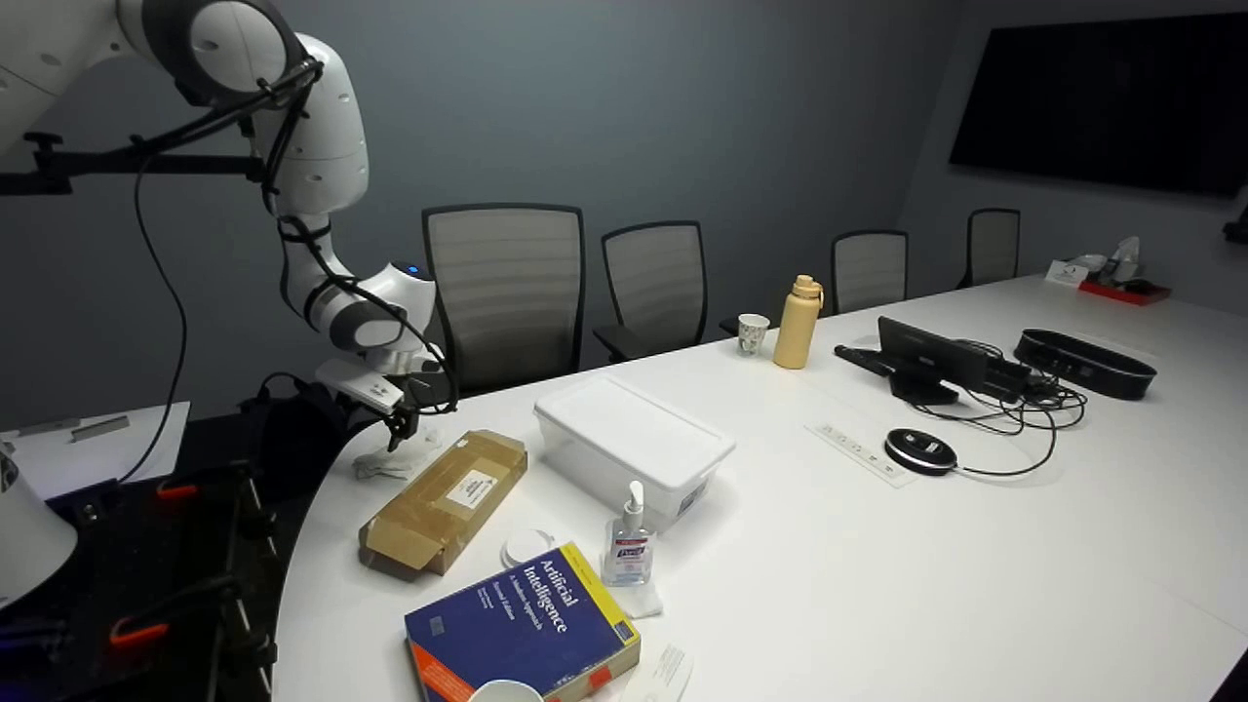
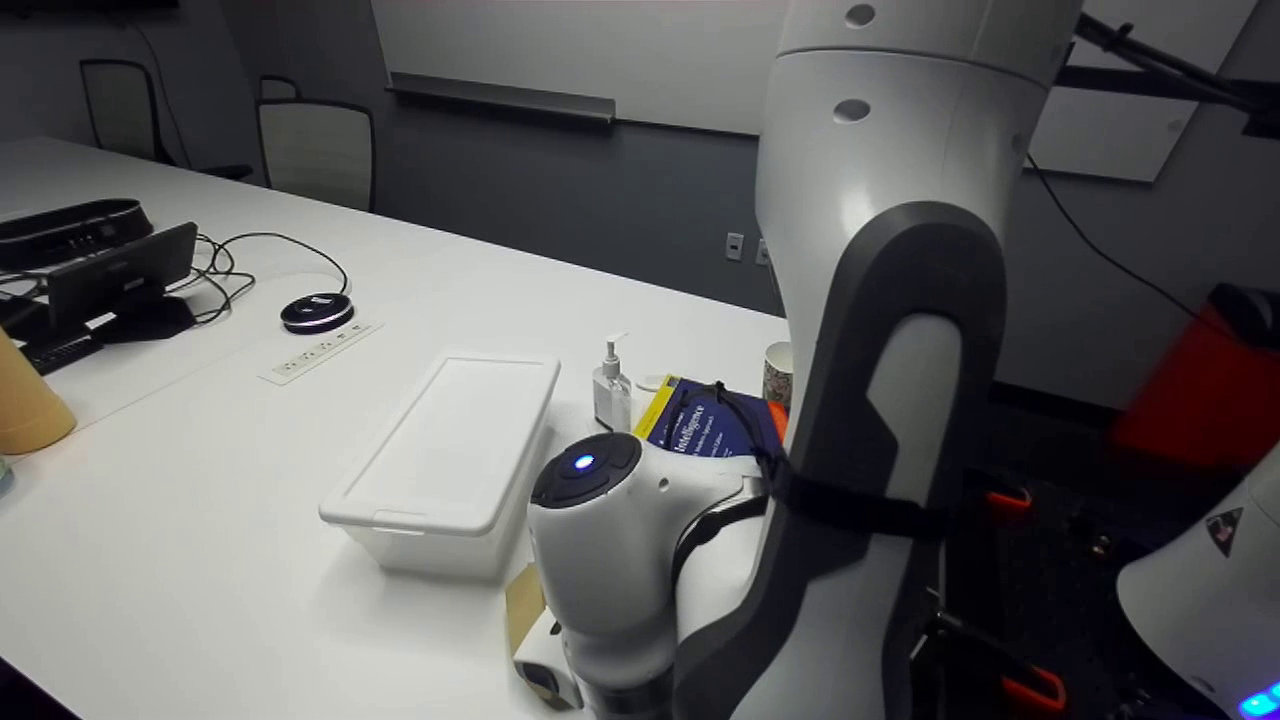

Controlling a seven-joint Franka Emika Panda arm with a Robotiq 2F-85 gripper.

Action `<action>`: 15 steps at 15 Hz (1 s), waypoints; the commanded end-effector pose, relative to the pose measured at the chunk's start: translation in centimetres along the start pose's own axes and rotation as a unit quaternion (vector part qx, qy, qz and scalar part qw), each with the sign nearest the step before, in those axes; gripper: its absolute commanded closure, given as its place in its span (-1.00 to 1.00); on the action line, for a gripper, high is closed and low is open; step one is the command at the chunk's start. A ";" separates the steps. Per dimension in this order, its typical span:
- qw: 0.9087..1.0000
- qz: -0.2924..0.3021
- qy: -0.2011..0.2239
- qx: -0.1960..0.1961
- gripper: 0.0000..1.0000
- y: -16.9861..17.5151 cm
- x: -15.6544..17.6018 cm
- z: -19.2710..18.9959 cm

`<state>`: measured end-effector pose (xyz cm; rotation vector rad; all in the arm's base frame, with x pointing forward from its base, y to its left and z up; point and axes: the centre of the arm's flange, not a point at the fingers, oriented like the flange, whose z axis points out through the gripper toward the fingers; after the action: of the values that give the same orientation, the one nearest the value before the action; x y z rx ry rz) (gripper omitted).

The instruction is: Use the tissue to clean the book's front cover

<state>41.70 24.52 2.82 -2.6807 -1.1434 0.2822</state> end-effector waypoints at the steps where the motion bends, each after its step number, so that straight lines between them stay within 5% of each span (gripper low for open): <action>1: 1.000 0.008 -0.003 -0.010 -1.00 -0.2 0.0 -0.5; 15: 0.996 0.048 -0.023 -0.074 -1.00 1.9 2.9 3.3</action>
<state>43.30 24.62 0.14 -2.8503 -1.0911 0.2904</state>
